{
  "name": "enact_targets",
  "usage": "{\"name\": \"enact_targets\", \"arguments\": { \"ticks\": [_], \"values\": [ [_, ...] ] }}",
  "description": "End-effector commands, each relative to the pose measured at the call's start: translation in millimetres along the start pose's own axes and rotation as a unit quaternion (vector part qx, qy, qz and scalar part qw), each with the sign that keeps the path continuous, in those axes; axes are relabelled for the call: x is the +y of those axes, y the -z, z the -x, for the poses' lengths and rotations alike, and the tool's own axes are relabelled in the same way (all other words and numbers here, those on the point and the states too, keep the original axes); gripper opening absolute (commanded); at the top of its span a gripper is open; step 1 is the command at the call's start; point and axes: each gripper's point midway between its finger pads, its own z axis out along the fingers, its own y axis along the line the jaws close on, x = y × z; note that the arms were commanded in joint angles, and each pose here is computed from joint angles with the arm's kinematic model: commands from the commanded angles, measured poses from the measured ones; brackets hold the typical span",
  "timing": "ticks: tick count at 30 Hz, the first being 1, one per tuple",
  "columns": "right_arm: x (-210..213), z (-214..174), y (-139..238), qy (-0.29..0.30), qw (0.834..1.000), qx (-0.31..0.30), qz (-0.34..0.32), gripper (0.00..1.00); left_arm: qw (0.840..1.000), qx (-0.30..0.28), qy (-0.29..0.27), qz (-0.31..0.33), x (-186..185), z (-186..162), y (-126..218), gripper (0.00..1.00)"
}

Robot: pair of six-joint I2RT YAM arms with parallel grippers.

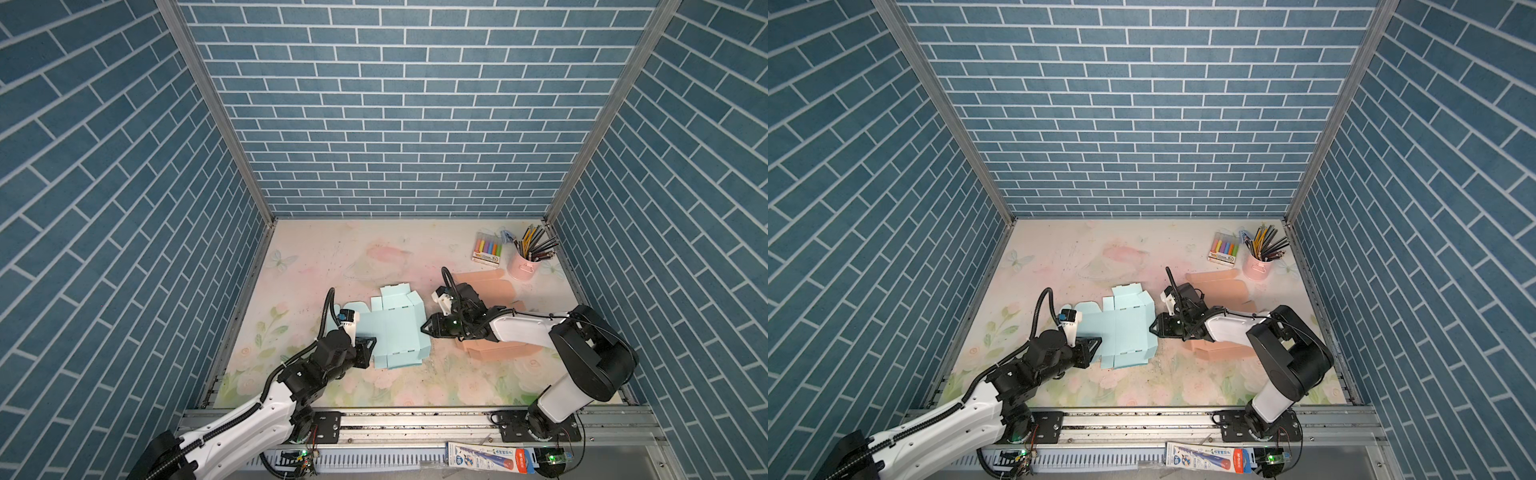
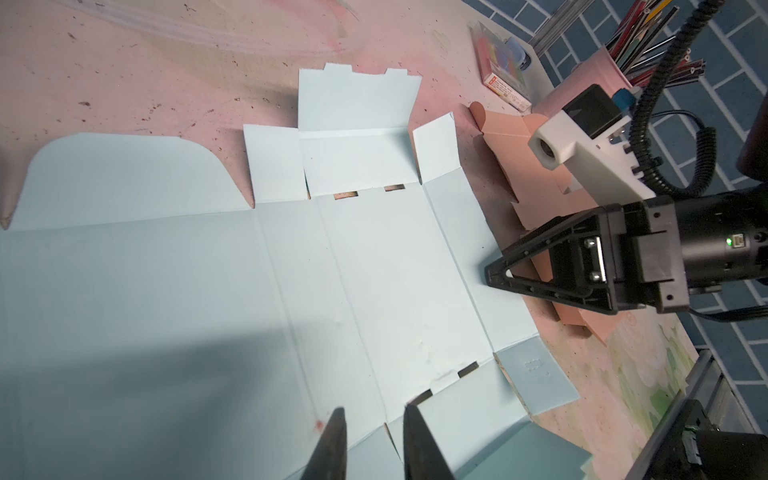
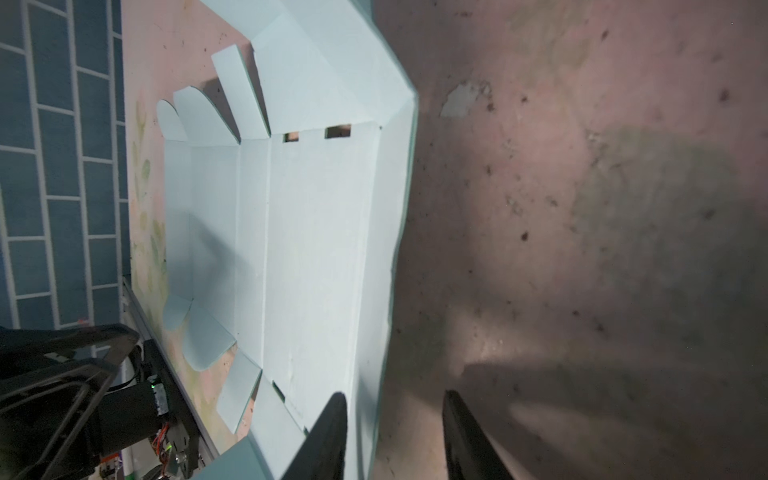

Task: Fold the paper box

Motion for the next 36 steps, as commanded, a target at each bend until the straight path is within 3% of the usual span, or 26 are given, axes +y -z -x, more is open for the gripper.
{"name": "enact_targets", "arguments": {
  "ticks": [1, 22, 29, 36],
  "values": [
    [24, 14, 3, -0.015, 0.998, -0.028, 0.055, 0.38, 1.0, -0.019, 0.0, -0.008, -7, 13, 2, 0.26],
    [14, 17, -3, -0.015, 0.999, -0.034, 0.032, 0.11, 1.0, -0.019, -0.002, -0.007, -6, 13, 2, 0.26],
    [13, 24, 3, 0.034, 0.999, -0.013, -0.018, 0.05, 1.0, -0.022, -0.001, -0.004, -5, 15, 4, 0.26],
    [6, 24, 14, 0.118, 0.987, 0.063, -0.086, 0.03, 1.0, -0.025, -0.003, -0.001, -4, 17, 5, 0.26]
  ]
}}
